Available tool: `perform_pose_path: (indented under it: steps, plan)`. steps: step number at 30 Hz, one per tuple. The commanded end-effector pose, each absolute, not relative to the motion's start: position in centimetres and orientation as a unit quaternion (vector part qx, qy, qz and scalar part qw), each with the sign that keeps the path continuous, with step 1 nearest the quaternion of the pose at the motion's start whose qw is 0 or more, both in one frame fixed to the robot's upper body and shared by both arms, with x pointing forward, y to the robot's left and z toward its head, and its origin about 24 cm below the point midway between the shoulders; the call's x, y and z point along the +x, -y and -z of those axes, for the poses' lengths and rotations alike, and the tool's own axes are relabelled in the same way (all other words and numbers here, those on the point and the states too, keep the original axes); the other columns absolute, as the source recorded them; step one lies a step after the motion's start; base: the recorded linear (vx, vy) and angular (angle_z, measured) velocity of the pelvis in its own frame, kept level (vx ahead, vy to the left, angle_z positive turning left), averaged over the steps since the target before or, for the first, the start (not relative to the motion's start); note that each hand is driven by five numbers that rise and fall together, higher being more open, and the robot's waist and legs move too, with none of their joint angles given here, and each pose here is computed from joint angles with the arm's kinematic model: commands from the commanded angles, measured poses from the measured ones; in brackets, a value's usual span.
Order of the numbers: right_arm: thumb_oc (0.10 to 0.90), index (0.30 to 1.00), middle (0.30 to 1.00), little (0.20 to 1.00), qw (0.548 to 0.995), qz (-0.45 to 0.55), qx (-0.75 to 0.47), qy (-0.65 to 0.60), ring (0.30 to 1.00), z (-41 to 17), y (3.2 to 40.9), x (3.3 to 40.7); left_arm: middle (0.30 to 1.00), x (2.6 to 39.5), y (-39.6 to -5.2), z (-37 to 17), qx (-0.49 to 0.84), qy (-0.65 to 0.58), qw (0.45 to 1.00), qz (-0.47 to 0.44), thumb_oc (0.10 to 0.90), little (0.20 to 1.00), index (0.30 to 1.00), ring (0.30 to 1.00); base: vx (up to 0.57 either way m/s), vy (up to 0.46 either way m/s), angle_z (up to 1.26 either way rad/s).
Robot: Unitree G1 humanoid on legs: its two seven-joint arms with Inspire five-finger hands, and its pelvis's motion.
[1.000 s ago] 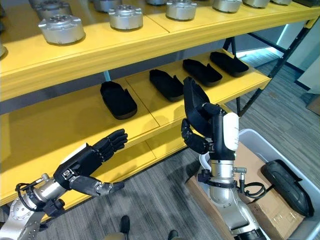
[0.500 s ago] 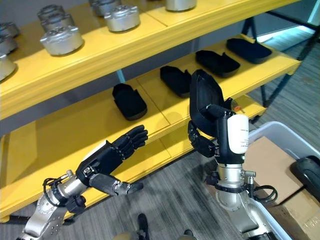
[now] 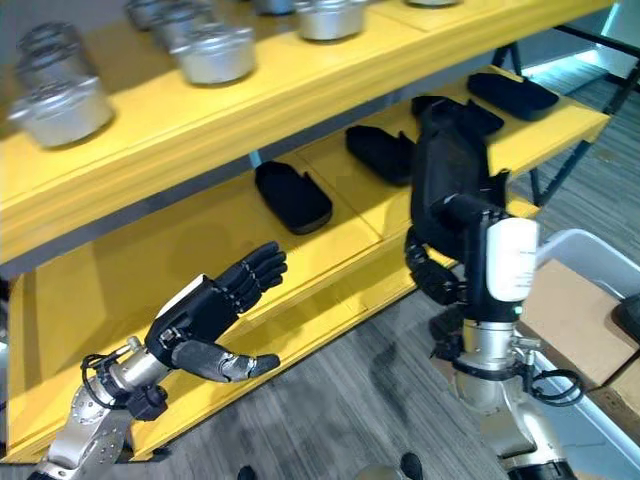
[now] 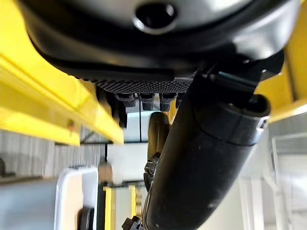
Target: Move parts from the plastic box to the shelf.
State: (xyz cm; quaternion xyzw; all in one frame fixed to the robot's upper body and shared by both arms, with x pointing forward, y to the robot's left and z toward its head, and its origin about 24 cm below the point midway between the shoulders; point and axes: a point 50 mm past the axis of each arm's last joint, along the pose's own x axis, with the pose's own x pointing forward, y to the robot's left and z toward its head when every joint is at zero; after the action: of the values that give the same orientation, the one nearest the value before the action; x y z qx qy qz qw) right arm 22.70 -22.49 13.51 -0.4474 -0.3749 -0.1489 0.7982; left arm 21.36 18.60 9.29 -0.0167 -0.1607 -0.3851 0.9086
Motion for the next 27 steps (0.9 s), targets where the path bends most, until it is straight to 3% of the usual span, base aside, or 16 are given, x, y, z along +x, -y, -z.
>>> perform_pose_path:
  steps: [1,13,18,27]
  plan:
    - [0.4,0.3,0.3,0.3,0.738,0.188,-0.414,0.499,0.3,-19.4,21.7,22.9,1.0,20.6,-19.4,-13.3,-0.022,0.284,0.876,0.389,0.9,1.0,1.0,1.0,-0.19,0.382,0.67]
    - [0.4,0.3,0.3,0.3,0.756,0.156,-0.411,0.485,0.3,-19.0,19.9,22.8,1.0,20.3,-20.2,-13.0,-0.012,0.269,0.873,0.407,0.9,1.0,1.0,1.0,-0.12,0.166,-0.11]
    - [0.4,0.3,0.3,0.3,0.719,0.128,-0.45,0.513,0.3,-18.7,19.6,22.2,1.0,20.9,-19.1,-13.9,-0.03,0.279,0.859,0.429,0.9,1.0,1.0,1.0,0.01,-0.03,0.57]
    - [0.4,0.3,0.3,0.3,0.672,-0.035,-0.439,0.595,0.3,-19.6,15.4,21.2,1.0,20.9,-18.6,-13.3,-0.046,0.273,0.867,0.414,0.9,1.0,1.0,1.0,0.03,-0.021,-0.01]
